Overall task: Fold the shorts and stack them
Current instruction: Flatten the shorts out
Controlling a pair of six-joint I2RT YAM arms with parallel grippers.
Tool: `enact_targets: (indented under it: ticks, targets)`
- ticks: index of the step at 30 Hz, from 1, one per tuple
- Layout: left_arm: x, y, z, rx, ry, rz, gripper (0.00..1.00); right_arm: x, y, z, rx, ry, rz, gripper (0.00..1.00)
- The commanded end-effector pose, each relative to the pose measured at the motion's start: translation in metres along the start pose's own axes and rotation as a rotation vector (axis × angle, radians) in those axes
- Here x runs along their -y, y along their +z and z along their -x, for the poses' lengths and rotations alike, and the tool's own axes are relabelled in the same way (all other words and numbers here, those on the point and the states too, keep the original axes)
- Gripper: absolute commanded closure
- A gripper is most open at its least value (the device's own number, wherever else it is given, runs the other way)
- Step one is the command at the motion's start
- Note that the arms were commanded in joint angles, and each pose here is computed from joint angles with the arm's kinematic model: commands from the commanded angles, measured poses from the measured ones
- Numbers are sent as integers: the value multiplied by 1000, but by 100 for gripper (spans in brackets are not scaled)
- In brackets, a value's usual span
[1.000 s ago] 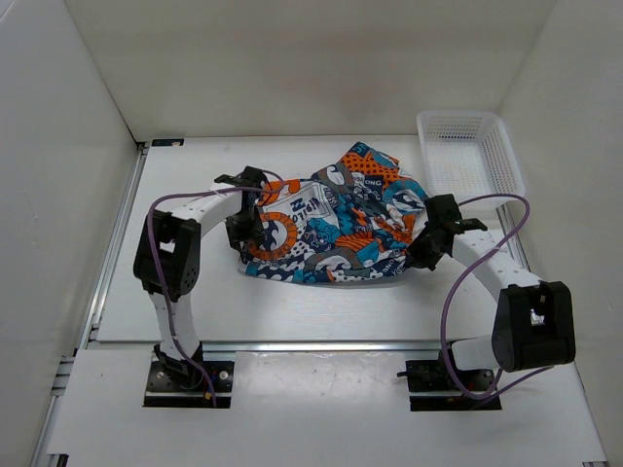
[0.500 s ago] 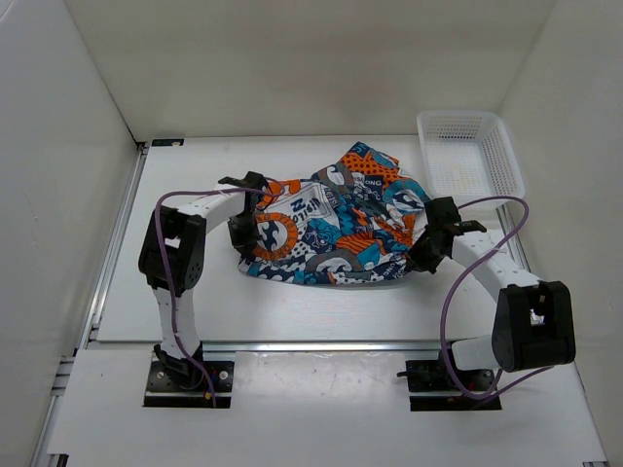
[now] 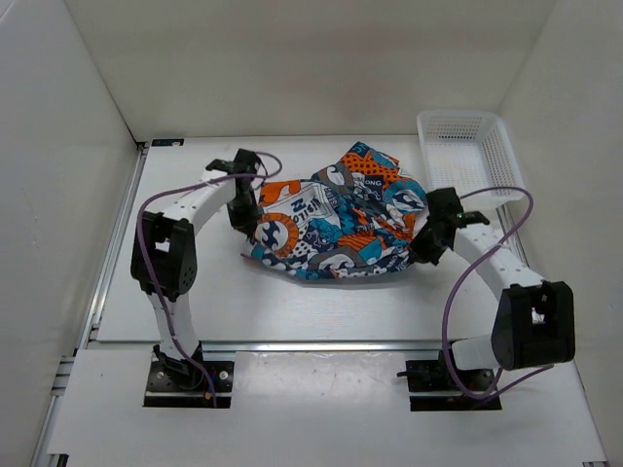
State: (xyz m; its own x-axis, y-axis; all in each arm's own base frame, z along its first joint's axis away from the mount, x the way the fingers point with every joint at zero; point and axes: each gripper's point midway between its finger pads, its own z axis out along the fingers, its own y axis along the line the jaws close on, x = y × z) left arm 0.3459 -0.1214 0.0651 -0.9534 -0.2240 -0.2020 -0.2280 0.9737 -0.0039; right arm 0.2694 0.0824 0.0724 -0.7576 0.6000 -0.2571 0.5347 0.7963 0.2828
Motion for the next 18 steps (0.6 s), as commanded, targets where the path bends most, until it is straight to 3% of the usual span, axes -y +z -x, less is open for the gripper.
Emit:
enact_targets:
  ticks: [1, 4, 6, 9, 11, 13, 14, 15, 17, 18]
  targets:
    - [17, -79, 61, 193, -30, -216, 90, -48, -35, 59, 145, -38, 72, 100]
    - [32, -142, 107, 329, -31, -357, 90, -77, -58, 94, 203, -77, 90, 100]
    - [29, -202, 144, 484, -46, -413, 90, -114, -103, 131, 312, -89, 181, 100]
    - [10, -258, 158, 613, -80, -448, 90, -130, -148, 152, 435, -104, 261, 100]
    - [-1, -295, 144, 705, -82, -491, 90, -128, -156, 154, 492, -122, 288, 100]
    - [-11, -268, 129, 688, -108, -482, 90, -101, -142, 135, 494, -117, 263, 100]
    - [-19, -284, 110, 739, -107, -503, 90, -95, -136, 131, 516, -113, 269, 100]
    - [-23, -232, 86, 627, -139, -469, 90, -70, -111, 107, 476, -107, 235, 100]
    - [-24, -200, 59, 589, -148, -469, 90, -55, -88, 81, 437, -102, 254, 94]
    - [-27, -181, 41, 546, -157, -450, 74, -32, -62, 51, 376, -110, 227, 88]
